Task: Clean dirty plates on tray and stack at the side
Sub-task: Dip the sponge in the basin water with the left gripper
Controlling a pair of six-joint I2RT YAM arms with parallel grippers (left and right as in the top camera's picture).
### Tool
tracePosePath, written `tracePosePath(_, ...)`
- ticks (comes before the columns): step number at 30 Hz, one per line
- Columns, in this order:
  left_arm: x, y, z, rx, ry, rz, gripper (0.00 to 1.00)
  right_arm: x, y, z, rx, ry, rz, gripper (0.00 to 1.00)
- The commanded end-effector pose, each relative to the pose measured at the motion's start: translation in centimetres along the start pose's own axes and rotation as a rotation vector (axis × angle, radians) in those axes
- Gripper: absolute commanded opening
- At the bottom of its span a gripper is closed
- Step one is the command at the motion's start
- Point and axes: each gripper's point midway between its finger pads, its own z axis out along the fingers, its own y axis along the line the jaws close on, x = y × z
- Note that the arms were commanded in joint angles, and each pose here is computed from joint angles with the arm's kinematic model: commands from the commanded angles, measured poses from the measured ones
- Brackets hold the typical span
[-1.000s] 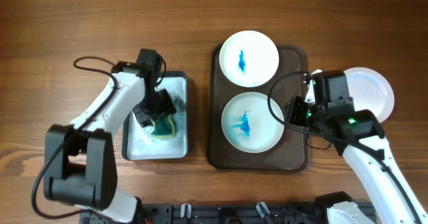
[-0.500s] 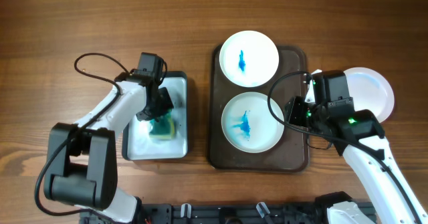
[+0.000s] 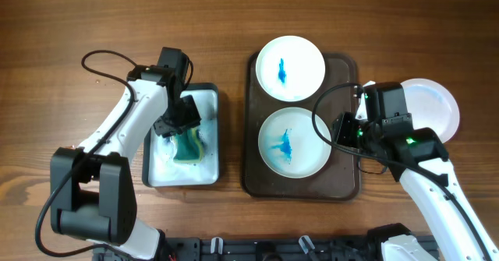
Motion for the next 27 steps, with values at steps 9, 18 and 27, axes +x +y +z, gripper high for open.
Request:
tracePosePath(9,3.4,1.6,6.1,0.013,0.030,-0.019,0.08,-0.4,-0.1,-0.2,0.010,-0.007,-0.017,0.41)
tracePosePath(18,2.0,1.0,2.4,0.018,0.022,-0.028,0.04,-1.0,-1.2,1.0,0.078,-0.011,-0.019,0.57)
tracePosePath(27,-1.0,-2.8,-9.0,0.102,-0.111,0.063,0.04,0.5,-1.8,6.3,0.095,0.148,-0.098,0.40)
